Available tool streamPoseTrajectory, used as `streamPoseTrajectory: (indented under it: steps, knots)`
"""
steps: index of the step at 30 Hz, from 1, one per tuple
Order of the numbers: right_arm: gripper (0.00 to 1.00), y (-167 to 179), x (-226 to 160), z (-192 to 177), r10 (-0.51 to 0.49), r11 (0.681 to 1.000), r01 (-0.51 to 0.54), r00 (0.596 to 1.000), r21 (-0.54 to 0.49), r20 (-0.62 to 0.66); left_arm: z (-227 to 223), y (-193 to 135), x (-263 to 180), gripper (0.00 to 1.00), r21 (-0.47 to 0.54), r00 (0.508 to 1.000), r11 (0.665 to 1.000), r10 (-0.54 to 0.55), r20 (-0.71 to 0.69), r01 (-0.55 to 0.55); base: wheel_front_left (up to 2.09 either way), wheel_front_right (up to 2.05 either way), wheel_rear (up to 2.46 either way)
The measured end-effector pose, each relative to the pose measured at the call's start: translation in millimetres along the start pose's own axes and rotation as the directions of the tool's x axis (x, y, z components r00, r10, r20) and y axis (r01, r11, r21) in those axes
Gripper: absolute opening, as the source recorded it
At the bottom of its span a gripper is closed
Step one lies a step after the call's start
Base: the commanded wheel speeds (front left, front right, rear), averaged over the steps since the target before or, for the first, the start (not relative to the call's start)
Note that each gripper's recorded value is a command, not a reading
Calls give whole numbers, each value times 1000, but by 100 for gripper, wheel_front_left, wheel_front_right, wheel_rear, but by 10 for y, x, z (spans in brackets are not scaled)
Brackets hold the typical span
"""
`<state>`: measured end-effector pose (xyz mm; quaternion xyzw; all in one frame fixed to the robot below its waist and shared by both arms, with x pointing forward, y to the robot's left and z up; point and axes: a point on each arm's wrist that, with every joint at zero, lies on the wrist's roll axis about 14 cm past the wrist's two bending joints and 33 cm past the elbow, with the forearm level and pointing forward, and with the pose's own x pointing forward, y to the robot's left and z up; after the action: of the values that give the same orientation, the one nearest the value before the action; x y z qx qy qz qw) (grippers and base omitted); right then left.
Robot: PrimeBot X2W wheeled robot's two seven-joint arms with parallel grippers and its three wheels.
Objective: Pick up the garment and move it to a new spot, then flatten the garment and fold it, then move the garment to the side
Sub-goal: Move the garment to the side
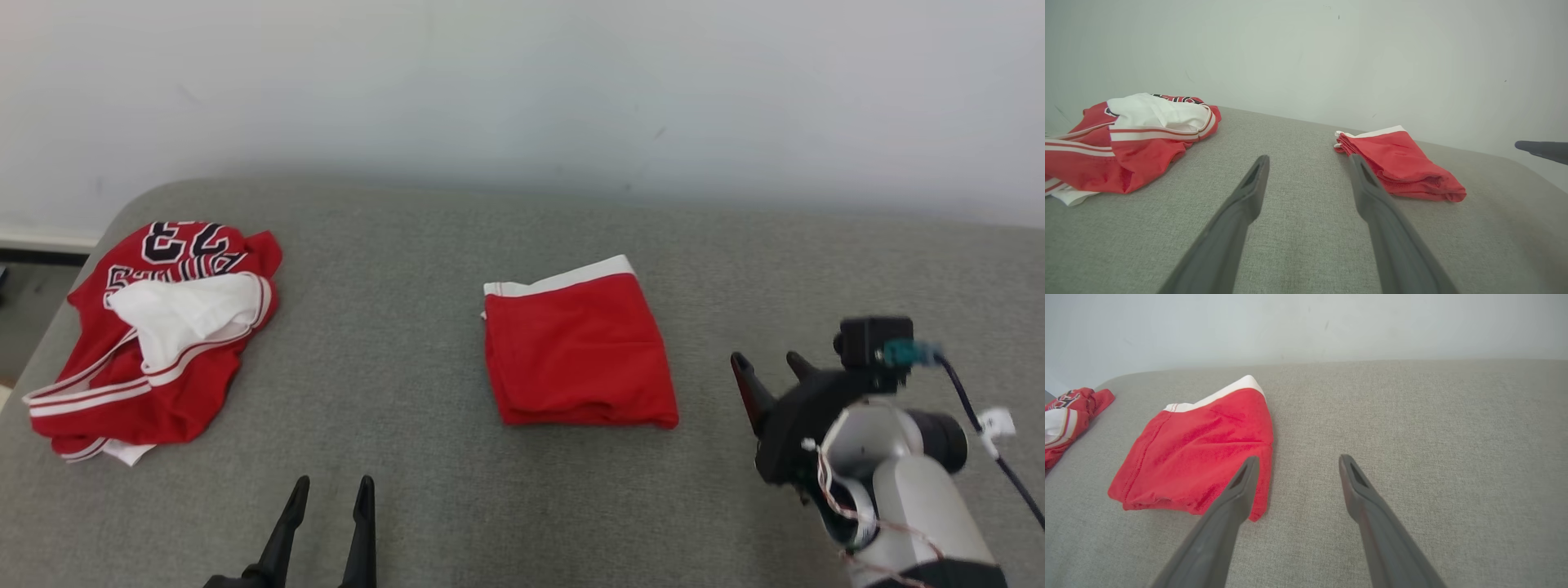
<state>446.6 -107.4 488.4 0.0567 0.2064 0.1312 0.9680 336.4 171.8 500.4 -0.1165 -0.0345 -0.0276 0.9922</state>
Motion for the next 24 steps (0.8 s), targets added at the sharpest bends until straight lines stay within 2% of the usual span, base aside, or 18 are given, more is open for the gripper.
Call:
streamPoseTrajectory:
  steps: [8, 16, 24]
  knots:
    - [100, 98, 497, 130, 5, 999, -12, 984, -40, -177, -2, 74, 50, 100, -14, 1000, 999, 29, -2, -29, 0, 0, 0]
    - [100, 261, 924, -121, 28, 998, -42, 951, -40, -309, -16, 227, 59, 100, -24, 997, 996, 82, -12, -83, 0, 0, 0]
    - [100, 468, 1230, -602, 68, 996, -85, 895, -18, -440, -63, 456, 12, 100, -17, 986, 987, 160, -35, -161, 0, 0, 0]
